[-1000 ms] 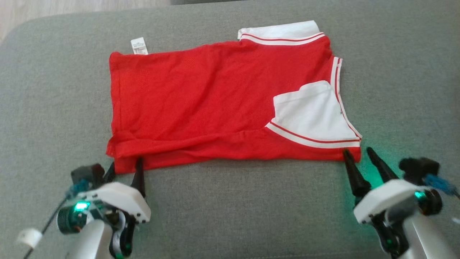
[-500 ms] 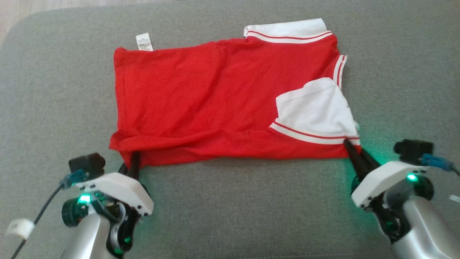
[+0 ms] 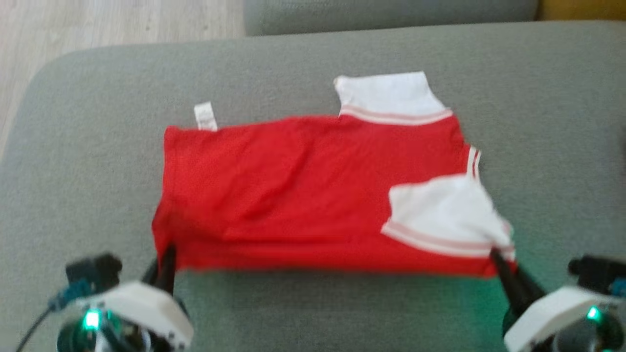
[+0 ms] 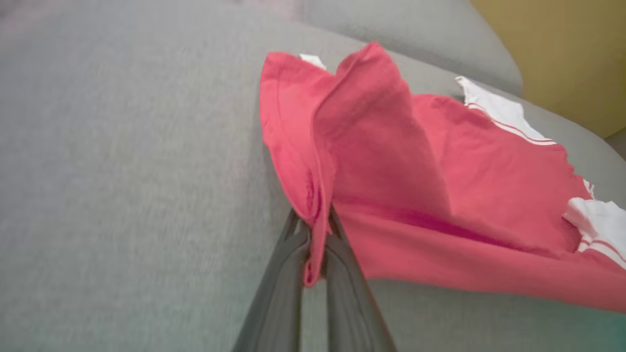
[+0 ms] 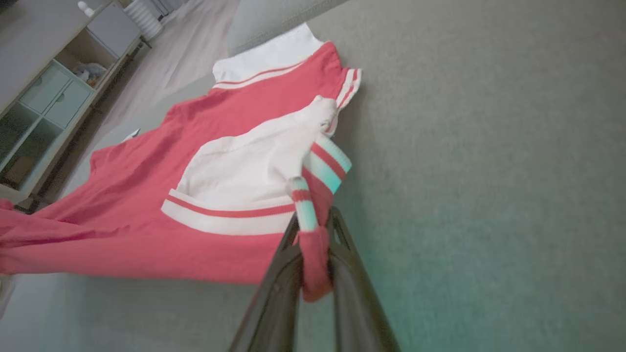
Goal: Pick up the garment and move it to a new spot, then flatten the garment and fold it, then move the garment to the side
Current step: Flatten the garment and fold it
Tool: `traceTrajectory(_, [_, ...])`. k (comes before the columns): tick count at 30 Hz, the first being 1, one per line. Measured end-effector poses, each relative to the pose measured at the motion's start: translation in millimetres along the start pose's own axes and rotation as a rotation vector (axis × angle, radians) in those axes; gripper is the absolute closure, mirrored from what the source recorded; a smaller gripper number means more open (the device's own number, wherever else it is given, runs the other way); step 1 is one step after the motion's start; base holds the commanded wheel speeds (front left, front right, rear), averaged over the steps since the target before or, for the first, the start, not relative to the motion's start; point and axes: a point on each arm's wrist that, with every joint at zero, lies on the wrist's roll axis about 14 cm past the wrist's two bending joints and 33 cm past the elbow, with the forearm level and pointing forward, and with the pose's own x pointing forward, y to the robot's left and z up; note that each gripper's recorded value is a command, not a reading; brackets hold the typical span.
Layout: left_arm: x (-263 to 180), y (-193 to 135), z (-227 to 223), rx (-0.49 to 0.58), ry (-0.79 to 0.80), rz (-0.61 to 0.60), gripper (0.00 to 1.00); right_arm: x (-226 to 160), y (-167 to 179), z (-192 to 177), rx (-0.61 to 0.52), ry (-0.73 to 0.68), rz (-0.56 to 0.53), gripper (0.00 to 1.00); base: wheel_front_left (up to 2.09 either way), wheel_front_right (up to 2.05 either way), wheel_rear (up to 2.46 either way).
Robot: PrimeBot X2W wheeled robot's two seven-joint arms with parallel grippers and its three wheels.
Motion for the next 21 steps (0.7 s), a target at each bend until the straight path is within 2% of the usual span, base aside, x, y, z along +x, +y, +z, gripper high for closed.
traceTrajectory(8, [-19.0, 19.0, -67.9, -0.134, 0.201, 0.065, 1.00, -33.2, -7.2, -62.7, 0.099, 0.163, -0.068, 1.00, 0.00, 0.00, 0.00])
traceTrajectory(9, [-19.3, 20.8, -76.2, -0.143, 0.226, 0.067, 1.00, -33.1, -6.2, -66.7, 0.102, 0.174, -0.067, 0.70, 0.00, 0.00, 0.00])
traceTrajectory(10, [-19.1, 21.3, -83.6, -0.155, 0.248, 0.065, 1.00, -32.7, -6.3, -70.5, 0.106, 0.185, -0.068, 0.00, 0.00, 0.00, 0.00])
traceTrajectory(11, [-19.0, 21.1, -89.9, -0.166, 0.267, 0.062, 0.60, -31.7, -6.6, -73.2, 0.103, 0.194, -0.070, 0.00, 0.00, 0.00, 0.00])
traceTrajectory(12, [-18.8, 20.7, -95.9, -0.180, 0.283, 0.061, 0.05, -30.4, -7.6, -74.6, 0.104, 0.195, -0.073, 0.00, 0.00, 0.00, 0.00])
traceTrajectory(13, [-19.3, 20.8, -102.8, -0.179, 0.304, 0.062, 0.00, -28.4, -7.7, -74.5, 0.106, 0.189, -0.072, 0.00, 0.00, 0.00, 0.00])
traceTrajectory(16, [-17.8, 21.8, -104.5, -0.160, 0.283, 0.068, 0.00, -20.4, -5.1, -64.1, 0.095, 0.137, -0.060, 0.00, 0.00, 0.00, 0.00])
traceTrajectory(21, [-8.6, 33.9, -67.4, -0.089, 0.081, 0.135, 0.00, -9.7, -2.1, -17.0, -0.003, -0.043, -0.035, 0.00, 0.00, 0.00, 0.00])
